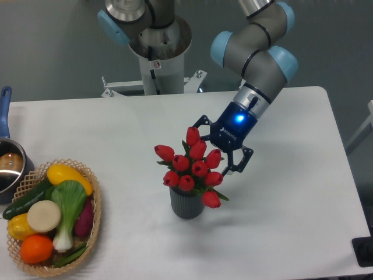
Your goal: Insert the flowers into the vase
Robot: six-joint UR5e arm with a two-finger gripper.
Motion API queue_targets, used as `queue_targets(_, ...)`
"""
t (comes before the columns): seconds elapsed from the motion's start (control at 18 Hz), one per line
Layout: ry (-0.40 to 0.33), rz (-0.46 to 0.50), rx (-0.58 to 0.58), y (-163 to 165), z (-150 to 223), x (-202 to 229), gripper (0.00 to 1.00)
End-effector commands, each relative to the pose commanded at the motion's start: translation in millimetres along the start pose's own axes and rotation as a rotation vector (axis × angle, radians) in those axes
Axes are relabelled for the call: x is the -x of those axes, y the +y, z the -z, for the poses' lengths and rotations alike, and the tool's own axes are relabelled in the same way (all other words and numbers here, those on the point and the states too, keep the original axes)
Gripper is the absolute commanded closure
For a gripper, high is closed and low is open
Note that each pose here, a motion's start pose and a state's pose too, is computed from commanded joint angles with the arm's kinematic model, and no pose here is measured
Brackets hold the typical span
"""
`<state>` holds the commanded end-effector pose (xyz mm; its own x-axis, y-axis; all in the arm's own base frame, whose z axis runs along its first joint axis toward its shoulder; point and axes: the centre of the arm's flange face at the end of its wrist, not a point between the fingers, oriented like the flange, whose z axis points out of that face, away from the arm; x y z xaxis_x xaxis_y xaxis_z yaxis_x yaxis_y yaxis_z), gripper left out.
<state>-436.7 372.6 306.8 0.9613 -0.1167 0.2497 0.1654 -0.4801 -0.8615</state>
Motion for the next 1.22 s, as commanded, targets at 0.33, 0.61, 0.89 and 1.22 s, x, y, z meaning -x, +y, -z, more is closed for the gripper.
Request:
queue_targets(0.33,-0.151,-0.036,0.204,3,30,2,0.00)
queue_targets(0.61,-0.281,-0.133,0.476,10,49,3,0.00)
queue_targets(0.89,-0.358,-0.268,0.776,22,71,13,0.00)
queue_targets(1.22,-0.391,-0.251,0.916,35,77,14,0.00)
